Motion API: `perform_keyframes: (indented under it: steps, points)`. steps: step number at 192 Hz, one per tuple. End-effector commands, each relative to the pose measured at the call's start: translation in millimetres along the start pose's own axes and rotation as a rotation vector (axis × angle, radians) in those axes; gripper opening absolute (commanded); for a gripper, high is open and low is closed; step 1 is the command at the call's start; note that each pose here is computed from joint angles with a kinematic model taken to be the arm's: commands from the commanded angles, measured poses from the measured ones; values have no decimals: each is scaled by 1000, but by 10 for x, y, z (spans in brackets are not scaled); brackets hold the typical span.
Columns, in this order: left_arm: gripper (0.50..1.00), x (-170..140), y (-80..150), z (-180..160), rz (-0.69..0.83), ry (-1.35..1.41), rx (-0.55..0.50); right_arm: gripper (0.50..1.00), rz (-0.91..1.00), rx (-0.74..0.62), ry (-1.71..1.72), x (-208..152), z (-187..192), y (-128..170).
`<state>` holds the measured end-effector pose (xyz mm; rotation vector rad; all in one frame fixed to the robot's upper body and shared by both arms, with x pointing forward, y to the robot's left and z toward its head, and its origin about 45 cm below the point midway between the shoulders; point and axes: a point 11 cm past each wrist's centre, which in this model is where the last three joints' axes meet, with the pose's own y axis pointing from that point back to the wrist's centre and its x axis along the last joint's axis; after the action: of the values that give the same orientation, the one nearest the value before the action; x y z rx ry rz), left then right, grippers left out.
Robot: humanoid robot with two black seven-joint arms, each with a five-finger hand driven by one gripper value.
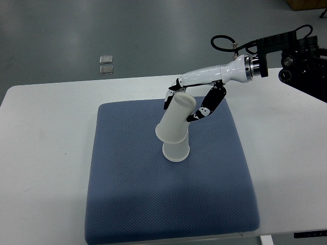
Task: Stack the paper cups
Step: 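Lower the held cup onto the upside-down cup on the pad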
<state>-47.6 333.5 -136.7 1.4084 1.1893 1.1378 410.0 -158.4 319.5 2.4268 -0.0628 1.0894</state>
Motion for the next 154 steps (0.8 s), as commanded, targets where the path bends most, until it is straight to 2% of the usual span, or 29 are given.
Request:
perform_keyframes:
  steps: [1, 48, 111, 154]
  points:
    - [1000, 0, 0, 0, 0, 0, 0, 560, 1, -3, 2, 25, -4, 22]
    - [1000, -1, 0, 0, -1, 0, 0, 564, 8, 3, 0, 92, -36, 41]
    - [1000, -1, 0, 0, -1, 0, 0, 572, 19, -54, -12, 54, 180, 14]
    - [1000, -1, 0, 0, -1, 0, 0, 603, 16, -55, -16, 36, 189, 12]
